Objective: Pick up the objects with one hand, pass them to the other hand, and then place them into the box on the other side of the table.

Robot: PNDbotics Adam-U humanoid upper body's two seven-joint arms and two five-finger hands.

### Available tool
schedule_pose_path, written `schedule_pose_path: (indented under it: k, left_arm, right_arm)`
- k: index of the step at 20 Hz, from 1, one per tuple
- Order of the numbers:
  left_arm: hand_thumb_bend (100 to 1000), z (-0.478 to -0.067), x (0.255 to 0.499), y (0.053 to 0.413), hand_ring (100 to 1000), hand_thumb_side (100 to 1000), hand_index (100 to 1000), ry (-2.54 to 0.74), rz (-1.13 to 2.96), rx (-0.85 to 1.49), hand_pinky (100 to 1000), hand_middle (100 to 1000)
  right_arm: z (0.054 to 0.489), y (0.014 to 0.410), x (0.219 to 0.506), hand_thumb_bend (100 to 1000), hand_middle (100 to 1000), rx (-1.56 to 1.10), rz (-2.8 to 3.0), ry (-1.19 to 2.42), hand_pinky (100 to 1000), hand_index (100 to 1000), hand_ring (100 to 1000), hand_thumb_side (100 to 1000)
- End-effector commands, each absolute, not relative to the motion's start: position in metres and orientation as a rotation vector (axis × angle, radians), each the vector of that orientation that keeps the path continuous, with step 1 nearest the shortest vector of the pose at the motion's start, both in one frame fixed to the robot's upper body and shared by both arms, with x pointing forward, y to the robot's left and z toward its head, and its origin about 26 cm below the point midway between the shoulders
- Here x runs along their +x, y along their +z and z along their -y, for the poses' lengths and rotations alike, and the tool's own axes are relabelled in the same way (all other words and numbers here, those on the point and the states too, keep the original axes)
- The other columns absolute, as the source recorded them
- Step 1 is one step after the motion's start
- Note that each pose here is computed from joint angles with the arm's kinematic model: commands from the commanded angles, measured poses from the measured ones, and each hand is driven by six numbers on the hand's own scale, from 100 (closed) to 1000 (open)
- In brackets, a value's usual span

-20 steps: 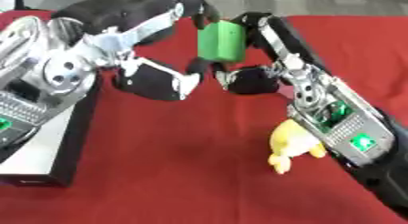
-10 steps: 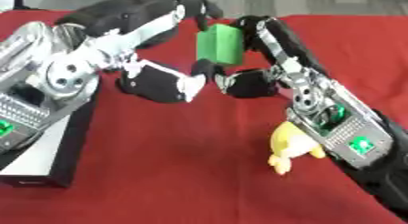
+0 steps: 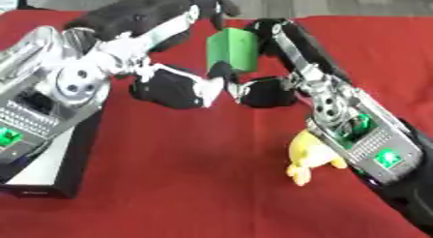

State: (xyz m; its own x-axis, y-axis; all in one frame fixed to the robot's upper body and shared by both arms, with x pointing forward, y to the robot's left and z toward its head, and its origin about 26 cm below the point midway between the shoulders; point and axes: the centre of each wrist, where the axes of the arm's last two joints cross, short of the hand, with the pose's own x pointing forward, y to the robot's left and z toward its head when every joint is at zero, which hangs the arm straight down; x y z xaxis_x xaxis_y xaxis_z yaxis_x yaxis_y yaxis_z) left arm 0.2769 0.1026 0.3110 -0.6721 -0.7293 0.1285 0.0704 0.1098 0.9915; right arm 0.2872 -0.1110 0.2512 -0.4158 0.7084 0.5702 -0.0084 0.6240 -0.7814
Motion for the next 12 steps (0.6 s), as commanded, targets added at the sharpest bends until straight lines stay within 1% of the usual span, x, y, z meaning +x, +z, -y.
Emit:
schedule_pose_path:
  k: [1, 8, 11, 12]
  left_arm:
    - [100, -0.1033, 0.2748, 0.3173, 1000, 289, 946, -1.615, 1.788, 0.682, 1000, 780]
    - [100, -0.1010, 0.2749, 0.3143, 1000, 319, 949, -1.656, 1.759, 0.700, 1000, 793]
    - [100, -0.0999, 0.2777, 0.3116, 1000, 354, 951, -1.682, 1.738, 0.719, 1000, 796]
    - [100, -0.0995, 0.2787, 0.3109, 1000, 353, 951, -1.687, 1.733, 0.724, 1000, 796]
  right_arm:
    - [0.1117, 0.2592, 0.2831, 100, 569, -0.579, 1.886, 0.905, 761, 526, 659, 100]
    - [0.1111, 0.2598, 0.2829, 100, 568, -0.577, 1.896, 0.921, 754, 525, 654, 100]
    - [0.1107, 0.2598, 0.2827, 100, 568, -0.572, 1.899, 0.925, 752, 525, 653, 100]
    - [0.1107, 0.2597, 0.2827, 100, 567, -0.571, 1.899, 0.926, 752, 525, 653, 100]
